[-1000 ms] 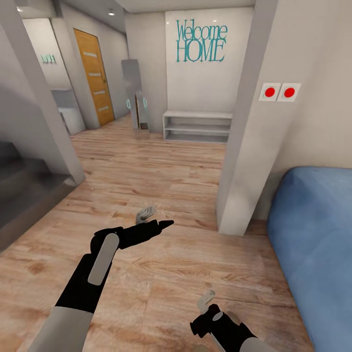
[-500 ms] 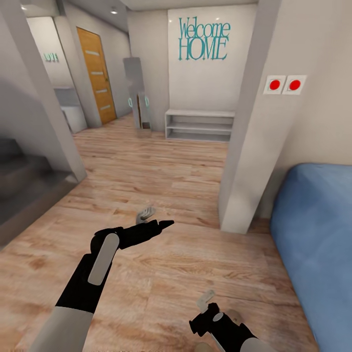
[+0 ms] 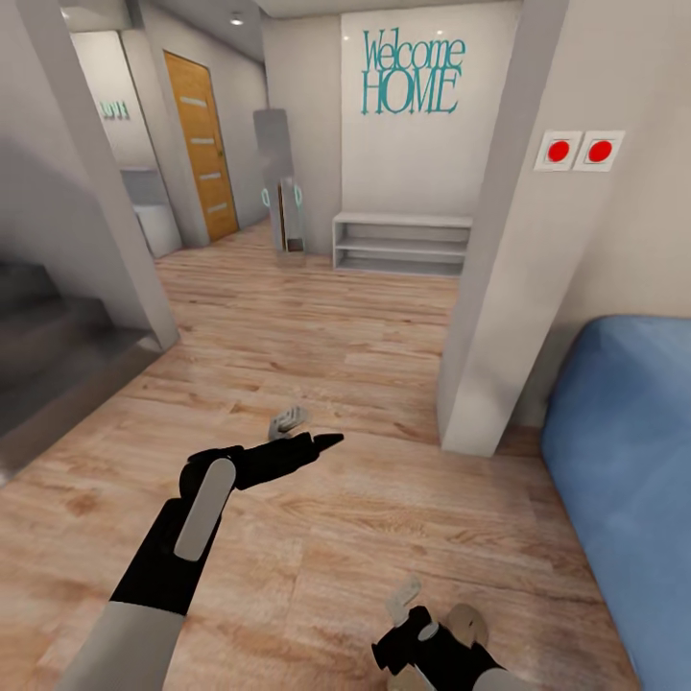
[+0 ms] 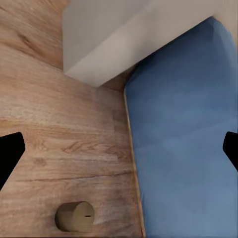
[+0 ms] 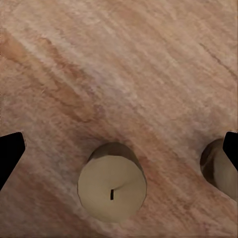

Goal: Place each of the two pumpkins and all three candles from the living room inside a cabinet in the living room (use any cabinet), then make sure every cabinet is closed, and position the cauldron so it is next to a table in the living room.

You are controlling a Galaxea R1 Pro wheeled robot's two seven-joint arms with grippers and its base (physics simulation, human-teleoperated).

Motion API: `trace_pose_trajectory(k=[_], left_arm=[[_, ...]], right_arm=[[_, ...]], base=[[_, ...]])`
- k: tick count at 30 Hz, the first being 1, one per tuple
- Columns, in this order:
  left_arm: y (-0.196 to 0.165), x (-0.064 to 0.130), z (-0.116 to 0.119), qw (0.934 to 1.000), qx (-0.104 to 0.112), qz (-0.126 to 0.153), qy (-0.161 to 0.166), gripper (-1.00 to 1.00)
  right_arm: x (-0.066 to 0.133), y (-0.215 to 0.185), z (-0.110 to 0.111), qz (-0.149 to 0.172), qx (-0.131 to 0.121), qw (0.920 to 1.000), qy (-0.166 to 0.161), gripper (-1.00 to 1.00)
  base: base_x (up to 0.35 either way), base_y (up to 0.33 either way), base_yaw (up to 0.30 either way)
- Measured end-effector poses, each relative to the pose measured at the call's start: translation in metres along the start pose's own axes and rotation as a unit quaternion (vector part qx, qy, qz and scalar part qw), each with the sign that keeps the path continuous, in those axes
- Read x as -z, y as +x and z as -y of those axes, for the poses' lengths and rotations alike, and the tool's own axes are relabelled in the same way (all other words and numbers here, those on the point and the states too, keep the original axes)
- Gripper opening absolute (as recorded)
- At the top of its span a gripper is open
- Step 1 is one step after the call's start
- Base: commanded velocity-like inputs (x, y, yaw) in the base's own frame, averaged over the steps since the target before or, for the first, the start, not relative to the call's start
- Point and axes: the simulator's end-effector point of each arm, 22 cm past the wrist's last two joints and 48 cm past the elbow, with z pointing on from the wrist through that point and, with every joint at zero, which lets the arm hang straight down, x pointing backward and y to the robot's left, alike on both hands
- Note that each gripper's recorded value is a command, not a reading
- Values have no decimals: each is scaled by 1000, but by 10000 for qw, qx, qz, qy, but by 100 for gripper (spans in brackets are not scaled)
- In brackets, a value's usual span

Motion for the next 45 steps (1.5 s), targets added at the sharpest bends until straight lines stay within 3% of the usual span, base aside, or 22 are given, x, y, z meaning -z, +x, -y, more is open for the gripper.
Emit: trace_pose_trajectory(k=[7, 45], left_arm=[[11, -6, 4, 9999, -96, -102, 40, 100], [9, -6, 4, 9999, -97, -38, 45, 100]], right_arm=[[-4, 10, -4, -76, -11, 10000, -29, 100], [-4, 11, 1, -79, -68, 9999, 37, 100]], base=[[0, 0, 0], [-40, 24, 0]])
